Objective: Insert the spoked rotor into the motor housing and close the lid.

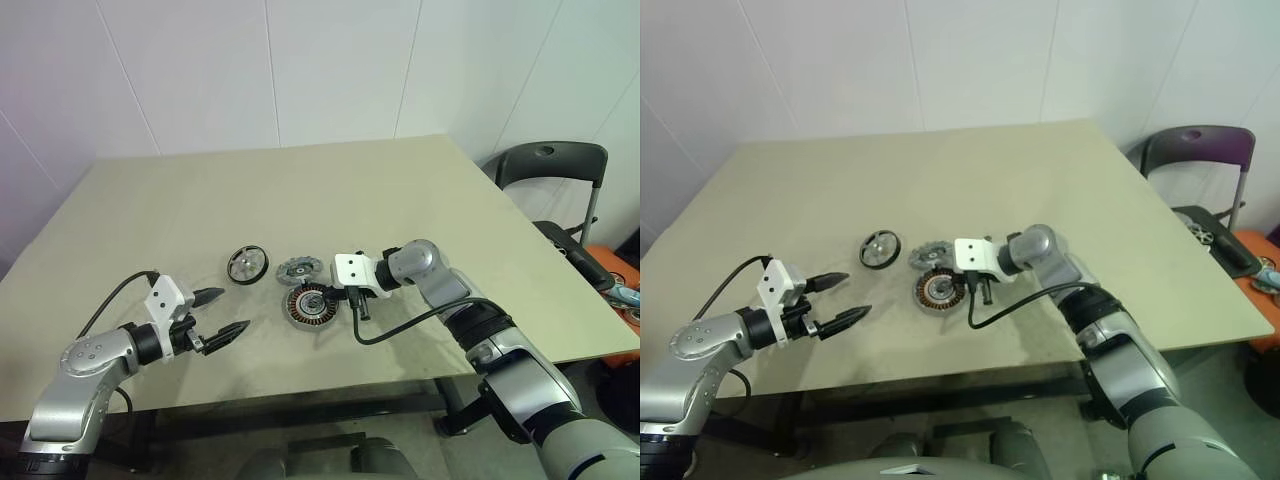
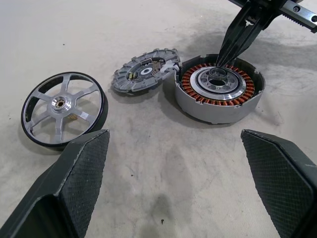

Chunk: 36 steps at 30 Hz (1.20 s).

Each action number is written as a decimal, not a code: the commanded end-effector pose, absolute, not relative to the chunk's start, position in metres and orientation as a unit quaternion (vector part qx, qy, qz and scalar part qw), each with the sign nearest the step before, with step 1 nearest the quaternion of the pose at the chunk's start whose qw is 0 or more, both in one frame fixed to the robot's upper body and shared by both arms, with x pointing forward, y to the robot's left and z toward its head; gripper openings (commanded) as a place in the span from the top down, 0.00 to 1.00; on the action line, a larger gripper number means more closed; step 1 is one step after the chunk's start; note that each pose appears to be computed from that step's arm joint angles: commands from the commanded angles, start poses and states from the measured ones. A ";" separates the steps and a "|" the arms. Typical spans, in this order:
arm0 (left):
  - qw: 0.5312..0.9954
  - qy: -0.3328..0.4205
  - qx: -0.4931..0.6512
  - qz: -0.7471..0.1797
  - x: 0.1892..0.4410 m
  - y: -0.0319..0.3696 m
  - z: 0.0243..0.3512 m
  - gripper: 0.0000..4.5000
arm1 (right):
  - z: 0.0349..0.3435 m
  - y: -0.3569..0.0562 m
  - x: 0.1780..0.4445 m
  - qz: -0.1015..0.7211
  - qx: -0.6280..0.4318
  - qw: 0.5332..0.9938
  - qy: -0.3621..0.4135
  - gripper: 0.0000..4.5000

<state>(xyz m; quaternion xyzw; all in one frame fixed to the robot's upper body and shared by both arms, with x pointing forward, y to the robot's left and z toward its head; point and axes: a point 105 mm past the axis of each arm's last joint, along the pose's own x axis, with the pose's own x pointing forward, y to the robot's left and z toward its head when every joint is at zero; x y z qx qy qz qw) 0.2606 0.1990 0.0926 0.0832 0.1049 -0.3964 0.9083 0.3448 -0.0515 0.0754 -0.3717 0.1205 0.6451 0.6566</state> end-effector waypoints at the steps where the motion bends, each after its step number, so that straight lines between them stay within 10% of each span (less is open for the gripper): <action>1: 0.910 0.087 0.093 -0.394 0.263 0.201 0.101 0.00 | 0.086 -0.032 0.338 0.664 -0.357 0.651 0.089 1.00; 19: 0.910 0.090 0.095 -0.393 0.263 0.205 0.098 0.00 | 0.107 -0.025 0.344 0.658 -0.325 0.676 0.072 1.00; 36: 0.911 0.090 0.094 -0.392 0.261 0.203 0.097 0.00 | 0.062 -0.029 0.348 0.642 -0.288 0.698 0.129 1.00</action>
